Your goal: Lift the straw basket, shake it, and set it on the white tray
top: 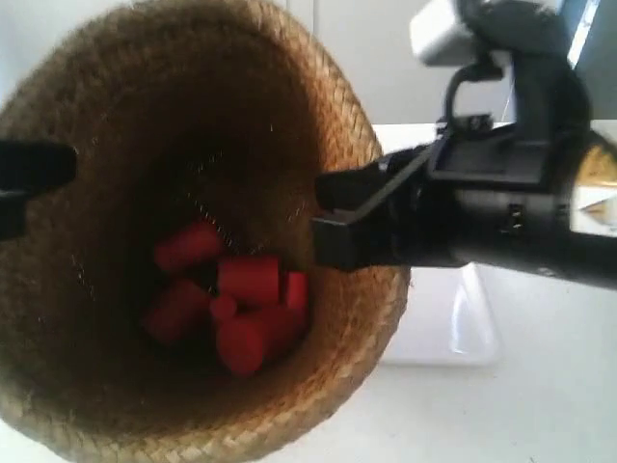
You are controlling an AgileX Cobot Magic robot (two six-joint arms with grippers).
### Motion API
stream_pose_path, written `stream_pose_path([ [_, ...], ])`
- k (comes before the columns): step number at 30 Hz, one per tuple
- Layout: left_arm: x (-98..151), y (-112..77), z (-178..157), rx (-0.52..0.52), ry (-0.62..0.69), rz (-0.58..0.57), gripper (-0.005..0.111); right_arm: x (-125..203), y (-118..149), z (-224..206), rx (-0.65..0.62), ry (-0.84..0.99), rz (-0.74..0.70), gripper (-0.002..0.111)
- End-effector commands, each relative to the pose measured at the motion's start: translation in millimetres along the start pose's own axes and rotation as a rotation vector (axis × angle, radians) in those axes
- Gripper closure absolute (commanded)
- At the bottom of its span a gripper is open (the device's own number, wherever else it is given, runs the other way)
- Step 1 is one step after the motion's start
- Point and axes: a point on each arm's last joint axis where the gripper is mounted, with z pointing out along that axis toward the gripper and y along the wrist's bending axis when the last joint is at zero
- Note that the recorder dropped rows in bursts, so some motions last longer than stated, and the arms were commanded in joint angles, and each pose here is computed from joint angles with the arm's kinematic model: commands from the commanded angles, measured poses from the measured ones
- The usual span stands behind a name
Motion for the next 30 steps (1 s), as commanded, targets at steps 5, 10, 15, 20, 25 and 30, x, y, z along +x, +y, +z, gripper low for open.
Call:
stream_pose_path([
  [5, -4, 4.8, 12, -0.027, -0.018, -0.047, 0.107, -6, -15, 13, 0.060, -0.033, 0.023, 0.108],
  [10, -20, -3.1, -15, 0.007, -0.143, 0.116, 0.107, -25, 6, -23, -0.047, -0.238, -0.081, 0.108],
  [15, 14, 8.9, 31, -0.051, 0.117, 0.007, 0.107, 8, -23, 30, 0.084, 0.017, 0.041, 0.108],
  [20, -16, -9.2, -6, 0.051, -0.009, 0.039, 0.107, -19, 12, -12, -0.062, -0.095, 0.001, 0.108],
  [25, 5, 6.2, 24, -0.036, 0.031, 0.097, 0.107, -4, -5, 18, 0.008, -0.102, -0.092, 0.108],
  [30, -11, -3.8, 11, 0.024, 0.072, -0.052, 0.107, -8, -2, 16, 0.017, 0.021, 0.039, 0.108],
])
